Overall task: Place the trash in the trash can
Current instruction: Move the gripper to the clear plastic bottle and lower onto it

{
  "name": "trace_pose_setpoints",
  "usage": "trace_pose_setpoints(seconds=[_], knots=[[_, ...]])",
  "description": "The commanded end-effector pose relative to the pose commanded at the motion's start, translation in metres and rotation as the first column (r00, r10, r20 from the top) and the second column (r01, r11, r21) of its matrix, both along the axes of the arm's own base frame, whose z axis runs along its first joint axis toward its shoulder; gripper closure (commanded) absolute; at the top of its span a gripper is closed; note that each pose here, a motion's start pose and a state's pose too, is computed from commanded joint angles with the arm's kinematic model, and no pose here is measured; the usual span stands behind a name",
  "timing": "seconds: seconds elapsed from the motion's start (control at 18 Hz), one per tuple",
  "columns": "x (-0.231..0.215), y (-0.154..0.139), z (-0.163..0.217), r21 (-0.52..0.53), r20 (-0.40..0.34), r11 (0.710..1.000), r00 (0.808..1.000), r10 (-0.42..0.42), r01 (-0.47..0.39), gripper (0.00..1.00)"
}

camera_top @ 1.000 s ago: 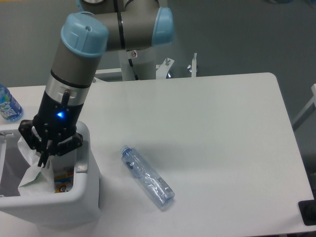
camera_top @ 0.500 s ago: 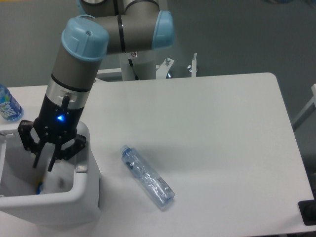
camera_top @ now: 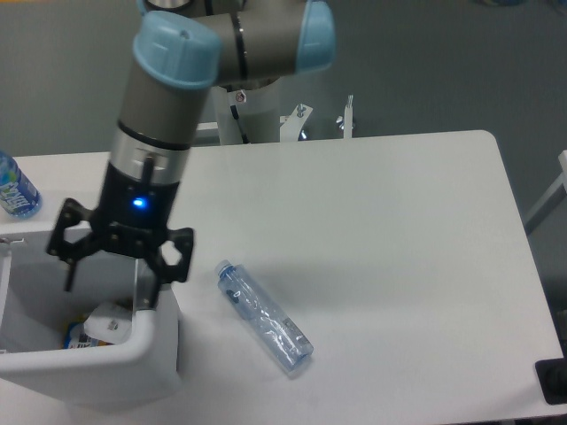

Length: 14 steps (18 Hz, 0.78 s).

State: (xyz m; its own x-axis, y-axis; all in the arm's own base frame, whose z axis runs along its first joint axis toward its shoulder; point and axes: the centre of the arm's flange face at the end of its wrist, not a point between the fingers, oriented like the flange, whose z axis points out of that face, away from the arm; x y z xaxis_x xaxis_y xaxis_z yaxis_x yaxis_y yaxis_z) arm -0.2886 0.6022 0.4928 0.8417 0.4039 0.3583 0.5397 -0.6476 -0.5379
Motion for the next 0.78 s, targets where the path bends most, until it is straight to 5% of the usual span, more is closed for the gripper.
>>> trace_pose_setpoints(seconds=[0.39, 0.78], knots=[[-0.111, -0.029, -0.083, -0.113, 0.080, 0.978, 0.980, 0.182, -0.173, 0.00], [-0.124, -0.029, -0.160, -0.292, 0.035, 0.928, 0.967, 0.252, -0.231, 0.00]])
